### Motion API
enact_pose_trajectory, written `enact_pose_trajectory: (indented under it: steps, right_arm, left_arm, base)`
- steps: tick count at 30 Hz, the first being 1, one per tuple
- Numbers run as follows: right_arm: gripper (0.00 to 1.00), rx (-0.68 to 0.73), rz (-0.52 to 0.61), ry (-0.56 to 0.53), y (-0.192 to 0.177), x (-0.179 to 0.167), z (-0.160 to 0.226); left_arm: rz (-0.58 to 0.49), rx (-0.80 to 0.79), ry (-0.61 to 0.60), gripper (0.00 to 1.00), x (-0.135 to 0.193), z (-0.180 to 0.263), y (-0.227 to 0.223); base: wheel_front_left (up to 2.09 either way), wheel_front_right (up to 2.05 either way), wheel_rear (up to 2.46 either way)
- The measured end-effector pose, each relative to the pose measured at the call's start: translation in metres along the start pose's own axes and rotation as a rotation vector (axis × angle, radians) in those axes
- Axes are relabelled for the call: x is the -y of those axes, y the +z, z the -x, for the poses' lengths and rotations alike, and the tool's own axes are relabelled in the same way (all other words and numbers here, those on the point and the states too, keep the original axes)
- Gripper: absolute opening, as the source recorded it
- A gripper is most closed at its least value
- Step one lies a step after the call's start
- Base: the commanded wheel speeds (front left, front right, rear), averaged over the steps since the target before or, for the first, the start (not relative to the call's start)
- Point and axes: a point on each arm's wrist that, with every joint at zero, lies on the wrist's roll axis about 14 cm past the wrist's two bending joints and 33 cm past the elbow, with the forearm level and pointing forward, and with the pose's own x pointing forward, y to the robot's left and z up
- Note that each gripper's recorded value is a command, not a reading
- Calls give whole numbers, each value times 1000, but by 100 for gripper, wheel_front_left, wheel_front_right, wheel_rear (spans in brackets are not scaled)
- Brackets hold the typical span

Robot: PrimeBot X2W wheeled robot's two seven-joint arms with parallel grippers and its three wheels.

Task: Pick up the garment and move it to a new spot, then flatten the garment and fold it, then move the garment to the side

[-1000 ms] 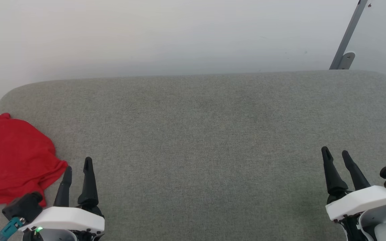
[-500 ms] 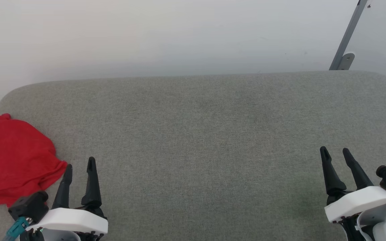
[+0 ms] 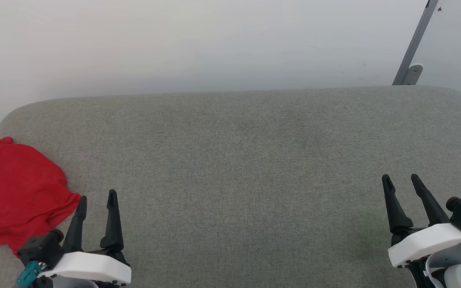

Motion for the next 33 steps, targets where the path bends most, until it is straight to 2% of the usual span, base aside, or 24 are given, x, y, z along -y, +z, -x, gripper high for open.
enact_pose_trajectory:
  steps: [15, 33]
  right_arm:
    - [100, 16, 99, 22, 5, -2, 0]
    - [100, 39, 101, 14, 9, -1, 1]
  left_arm:
    - [-91, 14, -33, 100, 4, 2, 2]
    - [-91, 10, -35, 100, 2, 3, 1]
  base:
    - [0, 0, 0]
    - [0, 0, 0]
